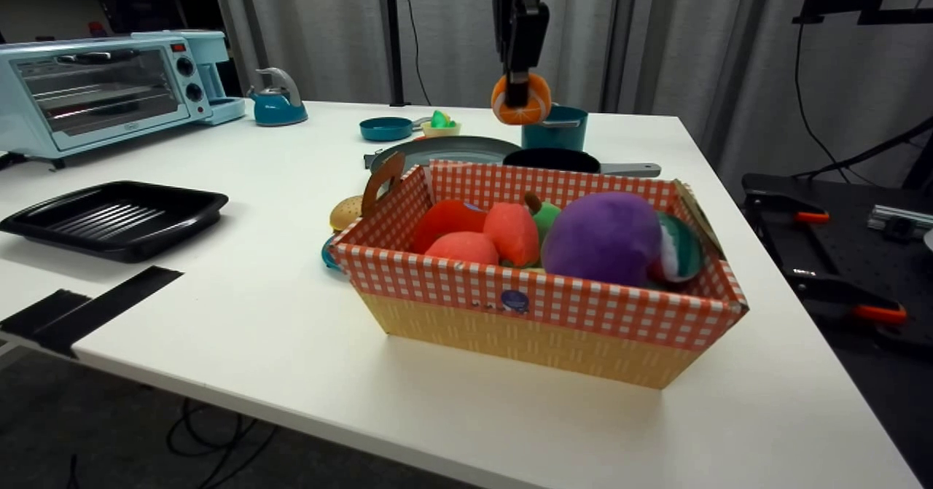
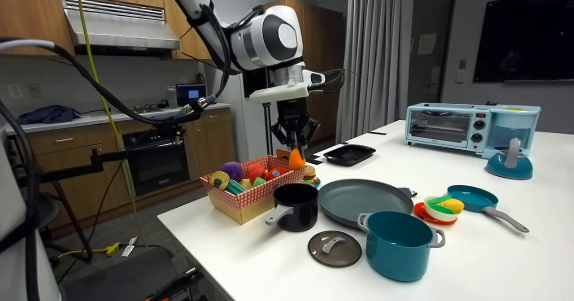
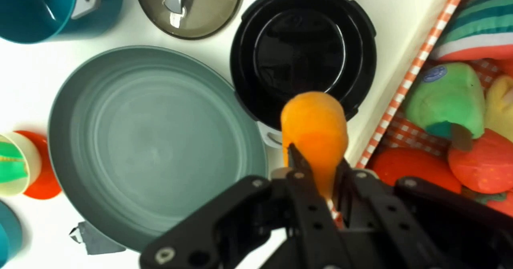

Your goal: Uncover the small pot,put a plush toy in the pot and cover it

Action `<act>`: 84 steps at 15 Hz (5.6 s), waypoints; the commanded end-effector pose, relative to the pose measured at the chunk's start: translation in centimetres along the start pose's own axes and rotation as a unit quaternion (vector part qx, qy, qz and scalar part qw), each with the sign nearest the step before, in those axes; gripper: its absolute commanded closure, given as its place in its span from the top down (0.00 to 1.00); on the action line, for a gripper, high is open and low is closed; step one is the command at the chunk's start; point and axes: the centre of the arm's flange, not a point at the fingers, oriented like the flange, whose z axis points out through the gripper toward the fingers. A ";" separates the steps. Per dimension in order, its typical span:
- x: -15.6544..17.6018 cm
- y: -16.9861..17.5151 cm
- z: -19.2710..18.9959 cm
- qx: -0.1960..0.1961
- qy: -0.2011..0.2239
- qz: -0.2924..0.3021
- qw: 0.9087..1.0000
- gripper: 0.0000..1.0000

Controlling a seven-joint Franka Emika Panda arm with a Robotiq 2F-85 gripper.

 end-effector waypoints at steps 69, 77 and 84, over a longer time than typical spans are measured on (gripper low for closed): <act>-9.0 12.1 16.3 -0.001 -0.071 0.275 0.959 0.55; -8.9 14.0 16.1 -0.026 -0.070 0.279 0.957 0.00; -9.9 11.4 13.5 -0.027 -0.072 0.263 0.962 0.03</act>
